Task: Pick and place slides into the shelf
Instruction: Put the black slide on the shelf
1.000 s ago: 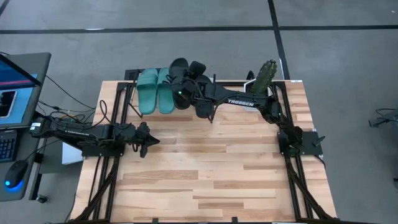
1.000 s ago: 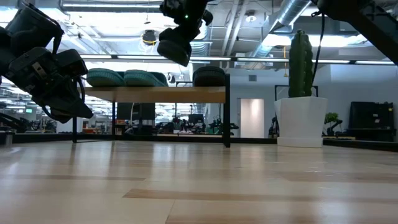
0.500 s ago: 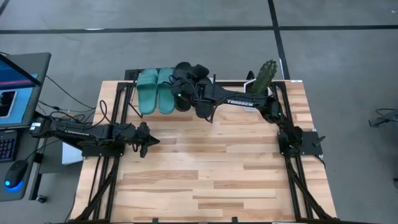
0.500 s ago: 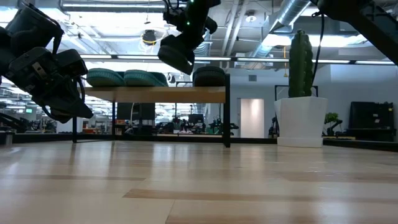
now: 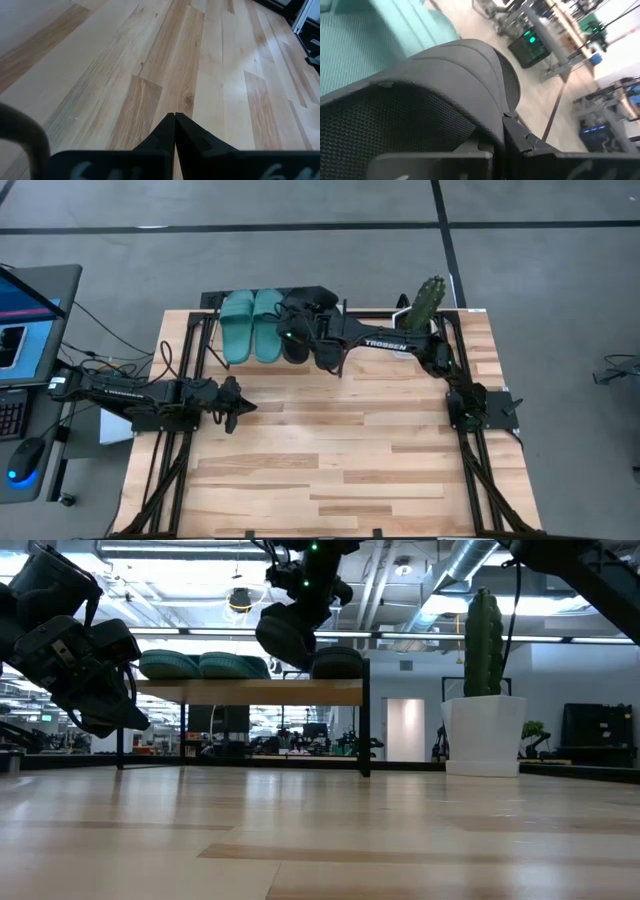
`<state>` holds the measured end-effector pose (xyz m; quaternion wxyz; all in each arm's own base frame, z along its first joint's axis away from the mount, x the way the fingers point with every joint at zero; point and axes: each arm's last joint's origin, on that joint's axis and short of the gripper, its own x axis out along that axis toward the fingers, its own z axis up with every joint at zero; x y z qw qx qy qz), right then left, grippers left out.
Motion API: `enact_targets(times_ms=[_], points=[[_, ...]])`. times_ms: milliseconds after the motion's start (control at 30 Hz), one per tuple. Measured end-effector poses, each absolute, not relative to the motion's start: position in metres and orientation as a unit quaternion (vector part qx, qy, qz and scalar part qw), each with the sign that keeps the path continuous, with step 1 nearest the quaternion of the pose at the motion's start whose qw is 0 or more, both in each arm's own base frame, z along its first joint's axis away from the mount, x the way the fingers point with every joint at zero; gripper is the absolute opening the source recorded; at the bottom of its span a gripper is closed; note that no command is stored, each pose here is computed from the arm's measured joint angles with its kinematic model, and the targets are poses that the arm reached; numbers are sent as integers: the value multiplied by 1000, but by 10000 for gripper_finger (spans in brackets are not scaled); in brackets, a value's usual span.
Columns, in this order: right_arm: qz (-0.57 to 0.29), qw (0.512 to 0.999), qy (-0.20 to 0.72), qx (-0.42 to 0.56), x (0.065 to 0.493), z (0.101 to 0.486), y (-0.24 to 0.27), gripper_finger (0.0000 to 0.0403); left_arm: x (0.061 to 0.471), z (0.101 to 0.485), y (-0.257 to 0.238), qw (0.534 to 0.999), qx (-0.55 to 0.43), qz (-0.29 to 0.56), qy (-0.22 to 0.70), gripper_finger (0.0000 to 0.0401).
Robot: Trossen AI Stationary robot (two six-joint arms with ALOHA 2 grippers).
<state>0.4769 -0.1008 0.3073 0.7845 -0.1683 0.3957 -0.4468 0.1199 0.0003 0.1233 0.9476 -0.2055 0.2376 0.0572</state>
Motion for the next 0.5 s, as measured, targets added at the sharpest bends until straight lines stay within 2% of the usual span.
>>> enact_targets(times_ms=[500], points=[[-435, 786, 414, -147, 471, 305, -109, 0, 120, 123, 0, 948, -206, 57, 238, 0]])
